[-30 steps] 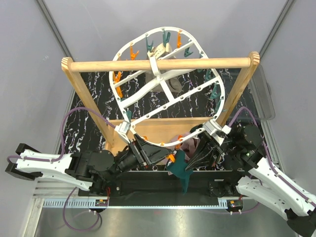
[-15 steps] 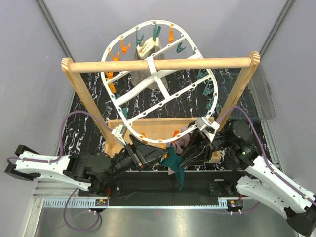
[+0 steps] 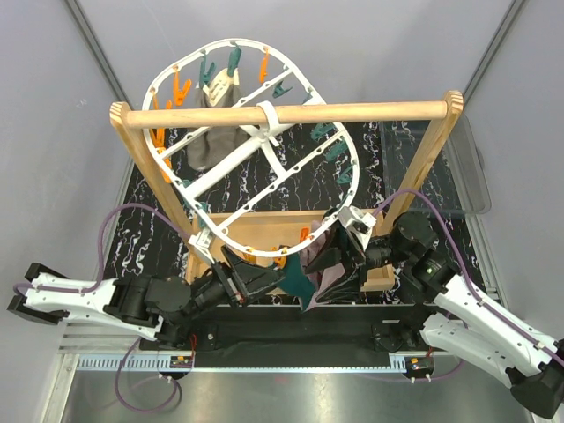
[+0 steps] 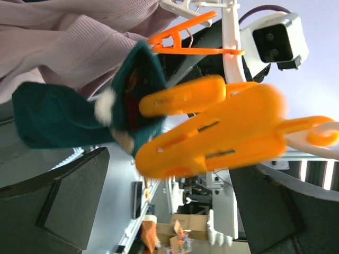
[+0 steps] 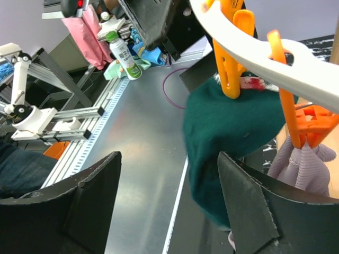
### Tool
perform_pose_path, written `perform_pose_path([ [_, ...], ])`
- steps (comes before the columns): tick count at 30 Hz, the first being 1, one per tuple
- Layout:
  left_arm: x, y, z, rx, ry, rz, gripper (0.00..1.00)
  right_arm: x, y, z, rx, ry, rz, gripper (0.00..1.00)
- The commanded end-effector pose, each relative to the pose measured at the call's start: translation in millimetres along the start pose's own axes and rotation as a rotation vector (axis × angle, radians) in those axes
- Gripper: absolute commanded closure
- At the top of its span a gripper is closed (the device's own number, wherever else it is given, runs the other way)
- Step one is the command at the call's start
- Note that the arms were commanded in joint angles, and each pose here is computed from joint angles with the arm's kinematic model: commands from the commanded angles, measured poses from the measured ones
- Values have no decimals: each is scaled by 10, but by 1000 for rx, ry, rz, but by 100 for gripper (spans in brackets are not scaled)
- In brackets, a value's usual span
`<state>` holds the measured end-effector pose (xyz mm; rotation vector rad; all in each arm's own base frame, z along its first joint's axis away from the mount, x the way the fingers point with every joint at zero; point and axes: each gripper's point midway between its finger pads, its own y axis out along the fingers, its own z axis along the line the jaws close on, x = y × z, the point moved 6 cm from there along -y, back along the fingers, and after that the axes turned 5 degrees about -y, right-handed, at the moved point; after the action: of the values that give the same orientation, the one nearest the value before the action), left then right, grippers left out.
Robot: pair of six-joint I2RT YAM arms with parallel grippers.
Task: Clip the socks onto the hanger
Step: Clamp the sock onto the hanger, then reset both arms
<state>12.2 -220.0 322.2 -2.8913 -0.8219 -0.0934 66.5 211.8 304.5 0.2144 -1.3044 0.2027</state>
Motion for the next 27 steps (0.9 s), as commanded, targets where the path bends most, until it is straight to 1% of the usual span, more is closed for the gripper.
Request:
perform_pose_path([
  [1, 91, -90, -1, -17, 69, -11, 1, 2, -13, -12, -53, -14, -4, 18],
  [2, 107, -110, 5, -18, 79, -11, 1, -3, -26, -10, -75, -3, -1, 16],
  [4, 157, -164, 33, -11, 114, -13, 1, -7, -44, -9, -104, 11, 1, 14],
  [5, 173, -182, 37, -10, 124, -13, 1, 7, -66, -1, -139, 22, 0, 8],
  [8, 218, -252, 58, -6, 183, 0, 1, 35, -132, 53, -213, 54, -6, 5],
  [11, 240, -318, 95, 4, 243, 27, 1, 92, -208, 130, -286, 84, -27, 1],
  [16, 223, -423, 210, -16, 325, 102, 1, 120, -353, 235, -420, 149, -41, 0],
  [18, 248, -465, 321, 1, 348, 113, 1, 112, -444, 287, -500, 184, -56, 0],
  [21, 333, -542, 434, 21, 371, 103, 1, 104, -588, 367, -610, 218, -94, 0],
  [22, 375, -565, 439, 17, 375, 88, 1, 78, -667, 382, -679, 239, -111, 0],
  [24, 459, -633, 430, -13, 400, 70, 1, 114, -761, 429, -748, 250, -147, 0],
  [26, 569, -661, 445, -7, 431, 17, 1, 129, -889, 440, -859, 284, -205, 0],
  [27, 656, -712, 506, 36, 421, -12, 1, 121, -943, 420, -916, 305, -226, 0],
])
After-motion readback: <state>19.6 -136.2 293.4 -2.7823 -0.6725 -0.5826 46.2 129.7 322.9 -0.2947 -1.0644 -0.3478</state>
